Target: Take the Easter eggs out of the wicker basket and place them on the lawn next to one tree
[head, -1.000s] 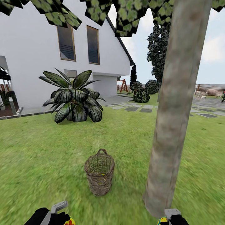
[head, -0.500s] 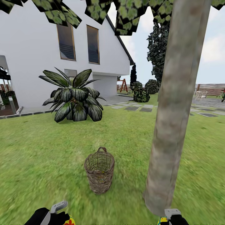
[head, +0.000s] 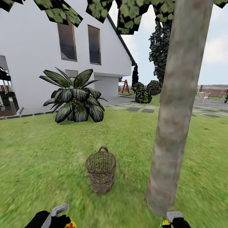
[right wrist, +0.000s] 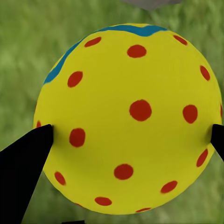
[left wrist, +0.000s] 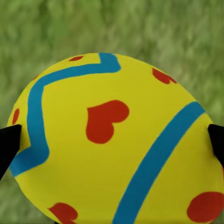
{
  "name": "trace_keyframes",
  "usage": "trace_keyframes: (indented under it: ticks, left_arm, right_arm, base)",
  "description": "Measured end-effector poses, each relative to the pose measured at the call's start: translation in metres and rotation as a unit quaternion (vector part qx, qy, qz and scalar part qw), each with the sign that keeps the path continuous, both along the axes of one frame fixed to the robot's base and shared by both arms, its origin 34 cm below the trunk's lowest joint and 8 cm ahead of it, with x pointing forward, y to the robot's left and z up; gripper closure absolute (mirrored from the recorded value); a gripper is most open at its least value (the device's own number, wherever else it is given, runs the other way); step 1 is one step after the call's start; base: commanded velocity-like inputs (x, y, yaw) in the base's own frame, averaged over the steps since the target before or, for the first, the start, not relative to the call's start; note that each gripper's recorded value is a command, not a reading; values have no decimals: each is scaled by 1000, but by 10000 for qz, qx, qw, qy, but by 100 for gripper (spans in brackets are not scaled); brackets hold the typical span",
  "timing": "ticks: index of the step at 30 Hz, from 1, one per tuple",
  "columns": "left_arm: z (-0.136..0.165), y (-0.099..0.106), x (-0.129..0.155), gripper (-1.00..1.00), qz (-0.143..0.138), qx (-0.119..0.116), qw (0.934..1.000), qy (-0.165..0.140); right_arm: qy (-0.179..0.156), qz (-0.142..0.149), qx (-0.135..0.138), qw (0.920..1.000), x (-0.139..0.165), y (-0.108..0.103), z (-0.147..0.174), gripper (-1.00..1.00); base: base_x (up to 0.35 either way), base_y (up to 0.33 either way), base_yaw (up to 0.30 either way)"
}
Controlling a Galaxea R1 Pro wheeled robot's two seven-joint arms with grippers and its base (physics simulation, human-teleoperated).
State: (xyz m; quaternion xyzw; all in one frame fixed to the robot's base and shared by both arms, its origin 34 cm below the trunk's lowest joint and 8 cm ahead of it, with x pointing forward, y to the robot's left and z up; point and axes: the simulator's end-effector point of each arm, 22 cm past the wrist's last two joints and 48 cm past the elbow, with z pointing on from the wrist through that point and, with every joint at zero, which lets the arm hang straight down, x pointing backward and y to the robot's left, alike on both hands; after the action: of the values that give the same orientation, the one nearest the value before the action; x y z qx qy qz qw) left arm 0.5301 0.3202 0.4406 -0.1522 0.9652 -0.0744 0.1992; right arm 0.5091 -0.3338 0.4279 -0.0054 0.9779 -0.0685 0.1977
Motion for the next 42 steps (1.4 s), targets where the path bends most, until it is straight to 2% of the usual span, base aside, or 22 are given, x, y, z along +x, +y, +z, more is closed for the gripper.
trace_keyframes:
  ticks: [6,11,13,14,15,18,20,42]
  left_arm:
    - [-12,0,-2,100,1,4,10000,-5]
    - [-14,11,5,100,30,89,9999,-140]
    - [24,29,45,100,98,304,9966,-755]
    - [50,41,66,100,140,433,9927,-1113]
    - [65,46,76,100,173,487,9899,-1322]
    - [92,50,95,100,199,556,9831,-1732]
    - [99,52,100,100,216,575,9805,-1869]
    - [40,46,84,100,206,531,9829,-1753]
  right_arm:
    - [-3,5,-6,10000,-2,0,-12,100]
    - [-3,7,-3,10000,-4,0,-23,100]
    - [-10,3,-5,10000,-5,0,-27,100]
    - [-11,3,-7,10000,-5,0,-29,100]
    - [-10,3,-8,10000,-6,0,-31,100]
    - [-11,3,-8,10000,-7,0,-38,100]
    - [-10,3,-9,10000,-8,0,-42,100]
    - [-17,-2,-19,10000,-19,-2,-90,100]
  base:
    - [0,0,0]
    - [0,0,0]
    - [0,0,0]
    - [0,0,0]
    - [0,0,0]
    - [0,0,0]
    - [0,0,0]
    - [0,0,0]
